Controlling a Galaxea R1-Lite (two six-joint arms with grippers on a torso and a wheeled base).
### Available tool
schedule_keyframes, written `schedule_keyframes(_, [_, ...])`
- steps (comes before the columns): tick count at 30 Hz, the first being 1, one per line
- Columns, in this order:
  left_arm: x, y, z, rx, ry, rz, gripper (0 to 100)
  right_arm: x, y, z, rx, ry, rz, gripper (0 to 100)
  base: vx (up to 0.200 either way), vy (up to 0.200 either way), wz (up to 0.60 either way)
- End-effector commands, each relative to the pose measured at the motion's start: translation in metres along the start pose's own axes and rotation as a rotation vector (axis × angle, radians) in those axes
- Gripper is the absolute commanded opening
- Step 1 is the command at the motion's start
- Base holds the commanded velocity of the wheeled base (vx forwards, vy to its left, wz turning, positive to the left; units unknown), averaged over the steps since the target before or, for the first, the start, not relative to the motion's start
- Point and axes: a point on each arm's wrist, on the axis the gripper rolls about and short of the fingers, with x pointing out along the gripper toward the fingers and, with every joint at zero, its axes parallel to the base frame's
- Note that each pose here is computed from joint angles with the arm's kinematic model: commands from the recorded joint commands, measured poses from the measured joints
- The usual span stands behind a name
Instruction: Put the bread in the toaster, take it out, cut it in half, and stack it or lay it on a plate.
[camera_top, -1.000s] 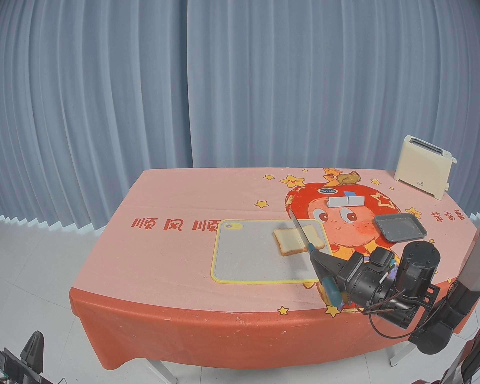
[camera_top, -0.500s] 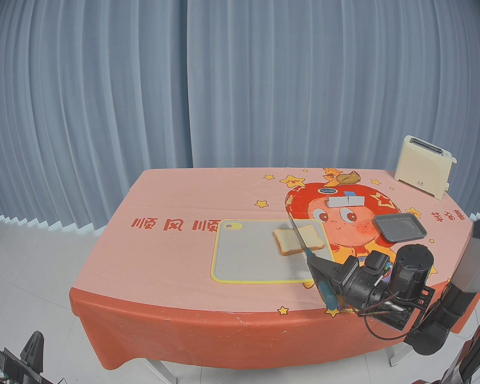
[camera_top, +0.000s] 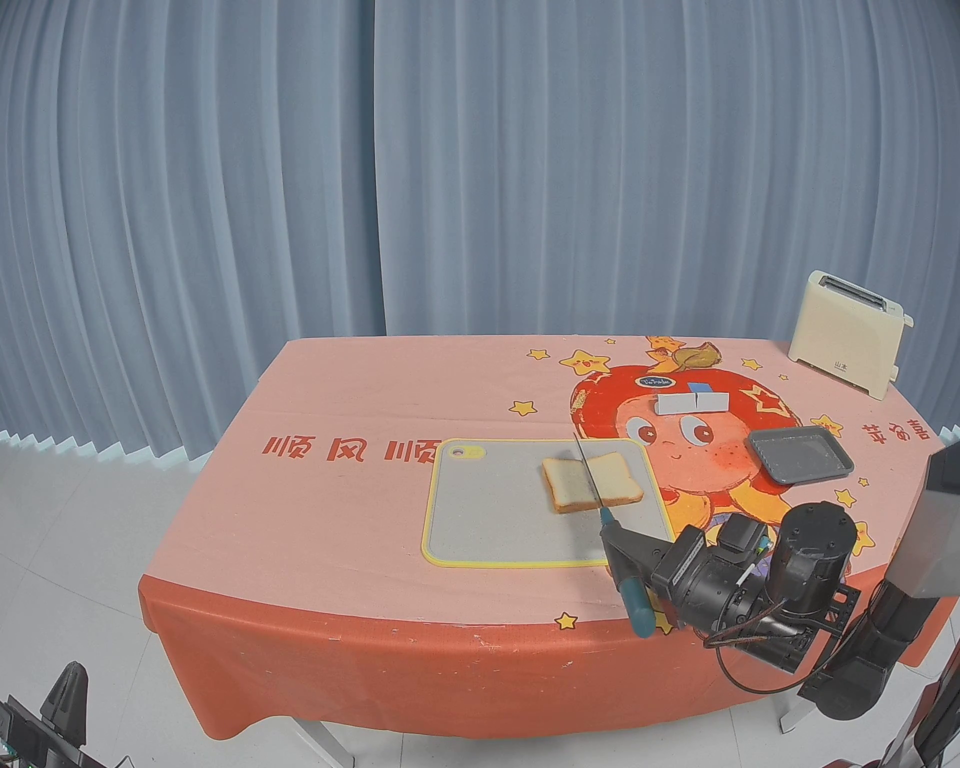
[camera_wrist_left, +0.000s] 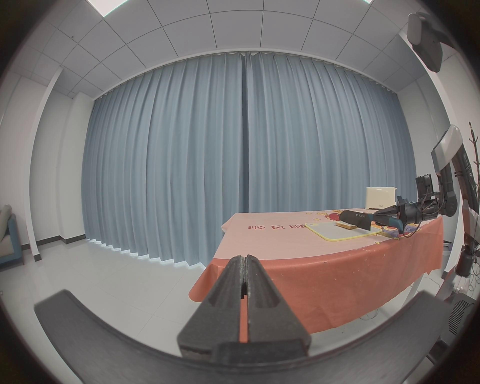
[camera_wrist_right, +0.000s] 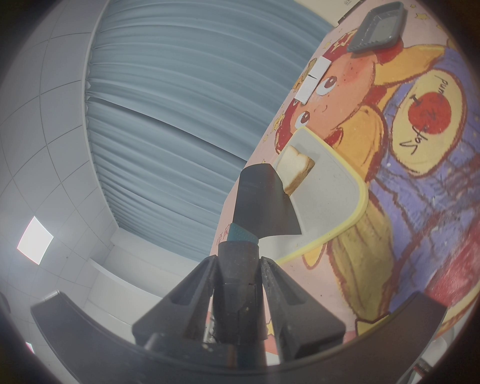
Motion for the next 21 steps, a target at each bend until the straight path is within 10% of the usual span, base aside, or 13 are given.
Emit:
schedule_keyframes(1, [0.001,0.0,-0.003,0.0,0.011,0.0,0,0.001,0.0,-0.005,0.008,0.021,-0.003,0,0.0,0.0,0.0])
schedule_keyframes(21, [0.001,0.0,-0.004,0.0,0.013,-0.001,0,-0.001,0.003,0.002,0.022,-0.018,0.027,0,0.0,0.0,0.0])
